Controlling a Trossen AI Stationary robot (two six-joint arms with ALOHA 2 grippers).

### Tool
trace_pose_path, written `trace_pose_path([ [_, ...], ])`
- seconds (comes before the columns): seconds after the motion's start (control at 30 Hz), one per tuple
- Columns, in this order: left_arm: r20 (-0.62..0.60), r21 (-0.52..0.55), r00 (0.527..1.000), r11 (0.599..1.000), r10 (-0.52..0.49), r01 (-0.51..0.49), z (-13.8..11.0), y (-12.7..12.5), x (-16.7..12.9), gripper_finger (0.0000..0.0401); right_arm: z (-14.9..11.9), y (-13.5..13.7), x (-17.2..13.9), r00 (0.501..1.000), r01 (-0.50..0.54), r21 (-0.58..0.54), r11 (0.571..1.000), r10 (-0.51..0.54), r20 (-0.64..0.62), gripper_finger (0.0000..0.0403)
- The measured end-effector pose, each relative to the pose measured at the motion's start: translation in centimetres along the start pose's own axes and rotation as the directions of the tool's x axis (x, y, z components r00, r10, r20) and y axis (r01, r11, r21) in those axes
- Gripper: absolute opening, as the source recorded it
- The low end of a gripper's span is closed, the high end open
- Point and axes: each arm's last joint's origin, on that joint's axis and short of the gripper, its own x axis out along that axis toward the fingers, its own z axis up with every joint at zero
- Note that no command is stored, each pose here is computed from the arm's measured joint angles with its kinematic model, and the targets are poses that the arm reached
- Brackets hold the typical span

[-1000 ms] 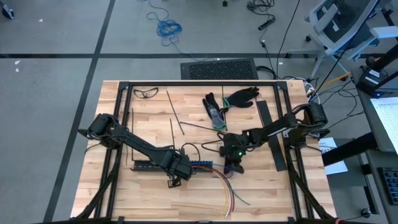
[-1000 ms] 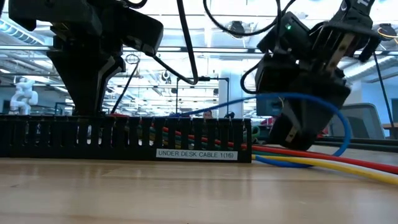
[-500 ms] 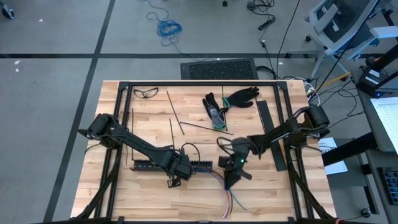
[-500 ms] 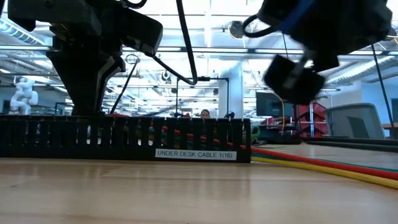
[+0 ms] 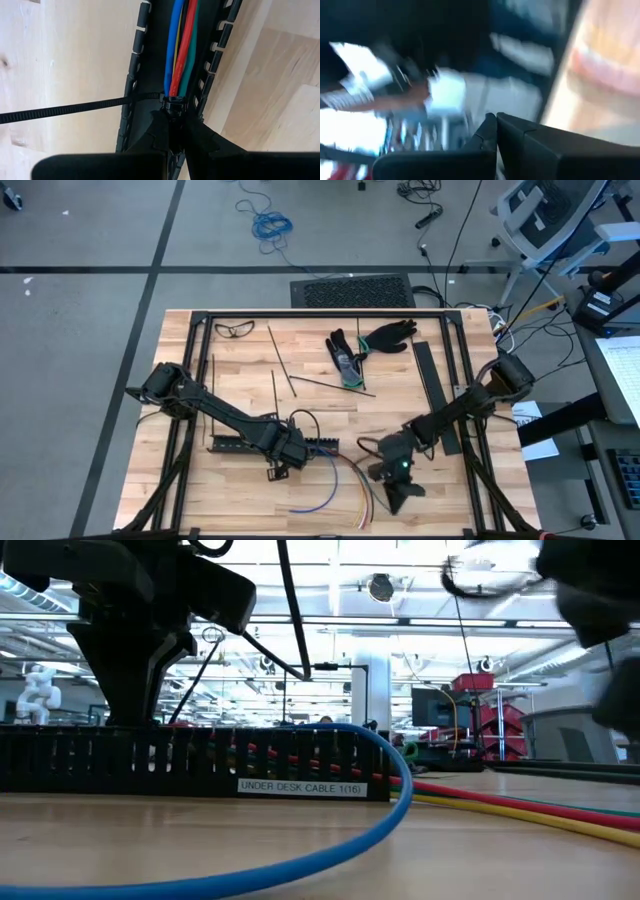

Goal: Ziptie cables
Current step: Put the zip tied cable wires into the black cable duct

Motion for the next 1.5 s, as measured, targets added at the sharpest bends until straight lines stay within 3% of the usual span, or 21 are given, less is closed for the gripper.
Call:
trace_pose_path([
  [0.1,0.000,0.000,1.000,1.000,0.000,0.000,0.0,0.0,0.0,0.0030,3.0,0.8,-1.4,0.978,-0.005,-0.058,0.998,0.017,0.210,0.0000],
  [0.2,0.000,0.000,1.000,1.000,-0.001,0.001,0.0,0.0,0.0,0.0030,5.7,0.1,-3.1,0.925,0.168,-0.023,0.986,-0.149,0.350,0.0000],
  [0.23,0.000,0.000,1.000,1.000,-0.001,0.001,0.0,0.0,0.0,0.0030,6.4,-0.4,-3.6,0.893,0.265,0.016,0.964,-0.252,0.372,0.0000],
  [0.3,-0.001,0.000,1.000,1.000,-0.001,0.001,0.0,0.0,0.0,0.0030,7.5,-1.3,-4.5,0.797,0.474,0.093,0.876,-0.471,0.377,0.0000],
  [0.37,0.001,0.000,1.000,1.000,0.001,-0.001,0.0,0.0,0.0,0.0030,8.5,-1.5,-5.0,0.710,0.589,0.138,0.796,-0.592,0.383,0.0000],
  [0.4,0.004,-0.004,1.000,1.000,0.004,-0.004,0.1,0.1,0.0,0.0030,9.0,-1.3,-5.0,0.687,0.613,0.143,0.777,-0.614,0.389,0.0000],
  [0.5,0.021,-0.021,1.000,1.000,-0.002,0.003,0.5,0.4,0.0,0.0030,10.4,-0.3,-5.1,0.655,0.633,0.134,0.762,-0.621,0.431,0.0000],
  [0.6,0.056,-0.074,0.998,0.997,-0.008,0.012,1.3,0.9,0.1,0.0030,10.6,0.2,-5.0,0.655,0.636,0.175,0.751,-0.646,0.391,0.0000],
  [0.8,0.101,-0.145,0.994,0.988,-0.030,0.045,2.5,2.0,0.1,0.0030,9.3,0.1,-4.4,0.598,0.697,0.293,0.655,-0.755,0.269,0.0000],
  [1.07,0.115,-0.161,0.993,0.987,-0.009,0.027,2.8,2.5,0.1,0.0030,9.1,-1.4,-3.3,0.515,0.615,0.538,0.577,-0.810,0.279,0.0000],
  [1.3,0.128,-0.188,0.992,0.982,-0.008,0.033,3.0,2.5,0.1,0.0030,9.6,-0.6,-1.7,0.501,0.499,0.619,0.606,-0.785,0.364,0.0000],
  [1.5,0.126,-0.201,0.992,0.979,-0.007,0.032,3.0,2.6,0.1,0.0030,9.7,0.9,-0.1,0.473,0.498,0.694,0.520,-0.834,0.285,0.0000],
])
